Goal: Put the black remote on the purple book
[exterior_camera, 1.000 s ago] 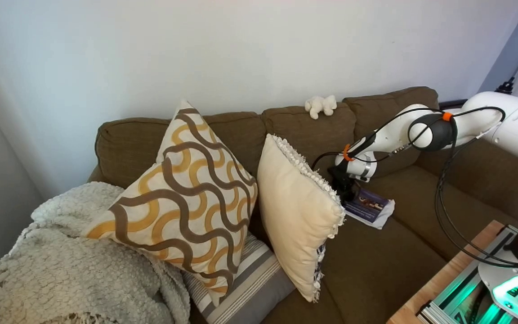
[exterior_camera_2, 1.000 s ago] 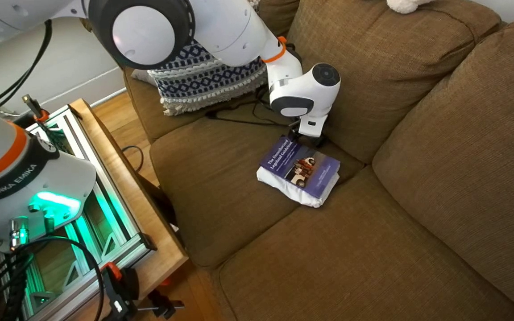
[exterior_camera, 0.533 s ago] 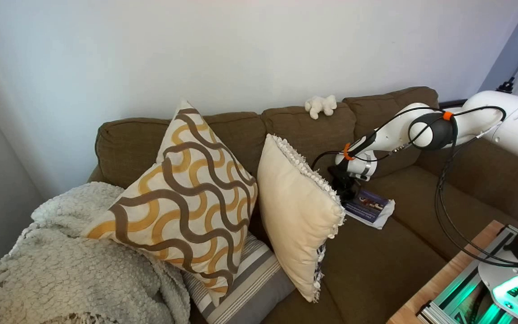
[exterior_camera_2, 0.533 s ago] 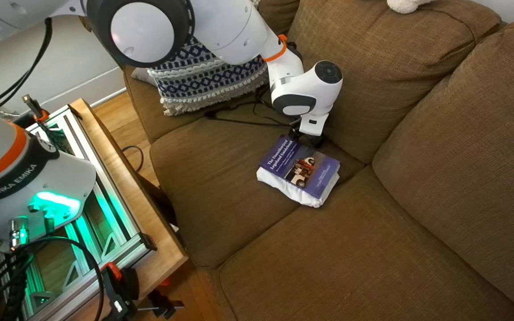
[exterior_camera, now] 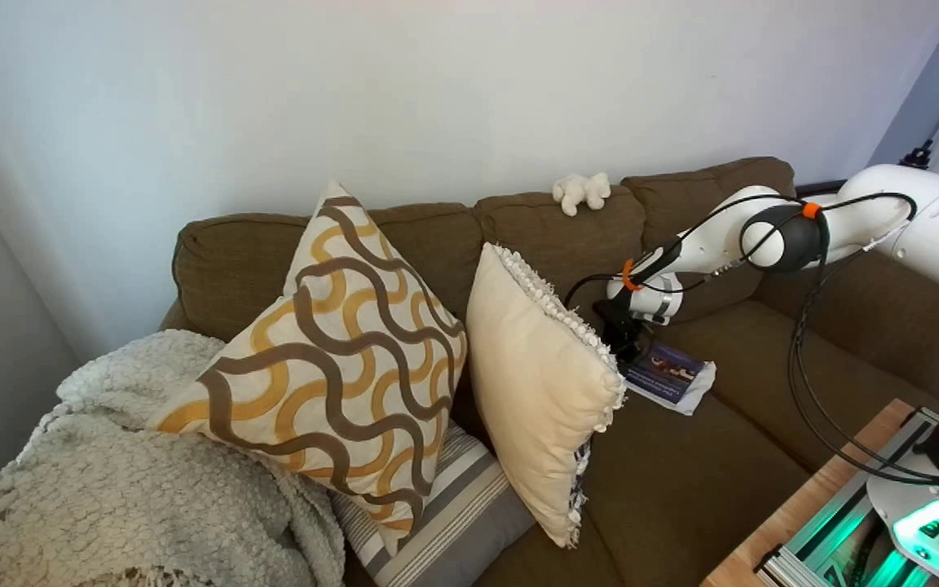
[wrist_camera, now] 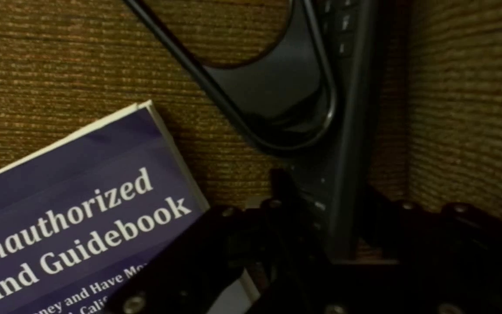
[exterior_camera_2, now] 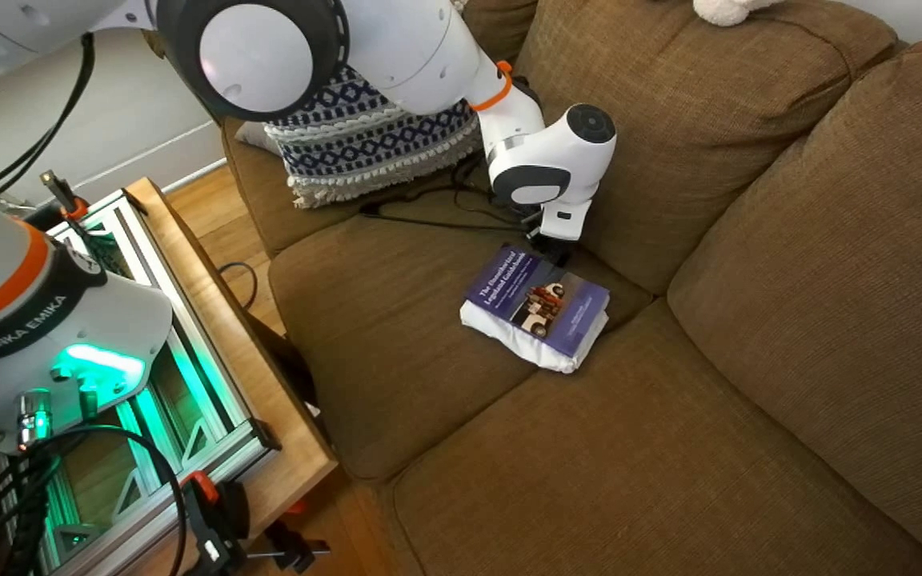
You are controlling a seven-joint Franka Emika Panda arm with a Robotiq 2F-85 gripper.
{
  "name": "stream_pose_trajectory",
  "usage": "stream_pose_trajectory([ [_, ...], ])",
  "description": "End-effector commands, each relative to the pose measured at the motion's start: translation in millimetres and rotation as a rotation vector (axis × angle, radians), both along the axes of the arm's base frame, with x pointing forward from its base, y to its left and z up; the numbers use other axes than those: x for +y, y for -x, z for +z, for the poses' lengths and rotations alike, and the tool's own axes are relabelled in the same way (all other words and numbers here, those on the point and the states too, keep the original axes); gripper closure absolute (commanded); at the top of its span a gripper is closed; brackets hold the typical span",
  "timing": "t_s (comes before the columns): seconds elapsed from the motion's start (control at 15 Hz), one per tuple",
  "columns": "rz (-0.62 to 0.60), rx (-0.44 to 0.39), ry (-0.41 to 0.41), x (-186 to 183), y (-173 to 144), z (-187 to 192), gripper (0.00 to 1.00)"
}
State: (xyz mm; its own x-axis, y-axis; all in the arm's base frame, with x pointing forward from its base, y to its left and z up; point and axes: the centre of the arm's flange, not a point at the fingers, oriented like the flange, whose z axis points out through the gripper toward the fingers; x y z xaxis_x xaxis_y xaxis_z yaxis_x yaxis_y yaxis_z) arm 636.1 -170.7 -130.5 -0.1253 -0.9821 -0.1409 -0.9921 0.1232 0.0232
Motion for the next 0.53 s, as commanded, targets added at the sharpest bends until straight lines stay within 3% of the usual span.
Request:
stream_pose_trajectory([
  [0.0,0.059,0.038,-0.038,-3,-6,-4,0.98],
  [0.27,0.176,-0.001,-0.128,-25,13,42,0.94],
  [0.47,0.235,-0.099,-0.113,-65,35,86,0.94],
])
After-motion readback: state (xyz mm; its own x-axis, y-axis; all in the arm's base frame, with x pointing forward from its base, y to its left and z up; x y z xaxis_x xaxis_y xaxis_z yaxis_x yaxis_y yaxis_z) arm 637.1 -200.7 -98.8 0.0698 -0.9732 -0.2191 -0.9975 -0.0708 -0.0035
